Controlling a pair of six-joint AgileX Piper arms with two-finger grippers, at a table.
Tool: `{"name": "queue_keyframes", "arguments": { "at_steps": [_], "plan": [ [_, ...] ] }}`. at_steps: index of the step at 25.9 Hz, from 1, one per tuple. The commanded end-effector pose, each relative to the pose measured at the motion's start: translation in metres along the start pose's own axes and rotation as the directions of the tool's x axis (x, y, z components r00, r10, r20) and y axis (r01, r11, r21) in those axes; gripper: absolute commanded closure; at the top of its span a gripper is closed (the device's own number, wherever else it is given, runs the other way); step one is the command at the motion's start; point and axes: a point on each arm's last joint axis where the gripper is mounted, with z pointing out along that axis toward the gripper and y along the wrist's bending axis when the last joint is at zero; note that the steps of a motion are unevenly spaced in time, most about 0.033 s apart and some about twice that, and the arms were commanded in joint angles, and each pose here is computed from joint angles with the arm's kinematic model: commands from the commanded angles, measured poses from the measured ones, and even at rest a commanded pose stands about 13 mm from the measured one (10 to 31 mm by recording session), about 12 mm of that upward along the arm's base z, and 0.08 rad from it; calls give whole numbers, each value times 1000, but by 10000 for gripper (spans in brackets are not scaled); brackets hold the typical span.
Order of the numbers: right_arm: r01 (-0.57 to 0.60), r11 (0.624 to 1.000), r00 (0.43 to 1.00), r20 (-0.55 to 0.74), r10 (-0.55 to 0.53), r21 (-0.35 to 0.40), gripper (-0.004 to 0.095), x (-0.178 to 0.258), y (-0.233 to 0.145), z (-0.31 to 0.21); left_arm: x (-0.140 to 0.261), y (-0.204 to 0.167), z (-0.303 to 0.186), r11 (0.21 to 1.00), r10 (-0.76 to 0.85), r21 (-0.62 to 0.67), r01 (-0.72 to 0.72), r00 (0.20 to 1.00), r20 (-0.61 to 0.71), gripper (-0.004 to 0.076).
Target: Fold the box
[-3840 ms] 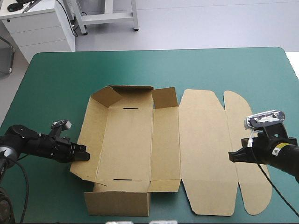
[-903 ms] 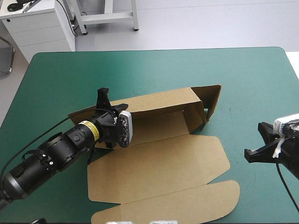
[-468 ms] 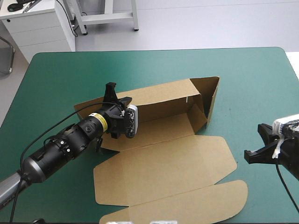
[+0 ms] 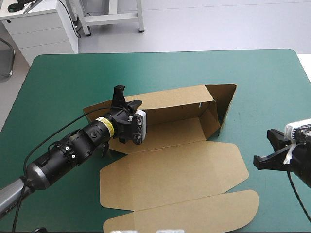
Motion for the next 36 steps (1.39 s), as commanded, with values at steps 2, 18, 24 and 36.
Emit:
{"name": "queue_keyframes", "arguments": {
  "at_steps": [2, 18, 24, 36],
  "plan": [
    [-22, 1000, 997, 72, 21, 5, 928, -13, 0, -2, -8, 17, -8, 996, 17, -90, -11, 998, 60, 731],
    [-30, 1000, 999, 41, 30, 5, 71, -77, -4, 17, 2, 13, -7, 990, 88, -118, -81, 995, 54, 731],
    [-35, 999, 999, 23, 35, 4, 95, -100, -7, 38, 15, -2, -8, 978, 73, -203, -46, 989, 130, 731],
    [-46, 999, 988, -151, 44, -11, 99, -172, -19, 157, 24, -6, -8, 977, 35, -212, -6, 991, 130, 731]
  ]
}}
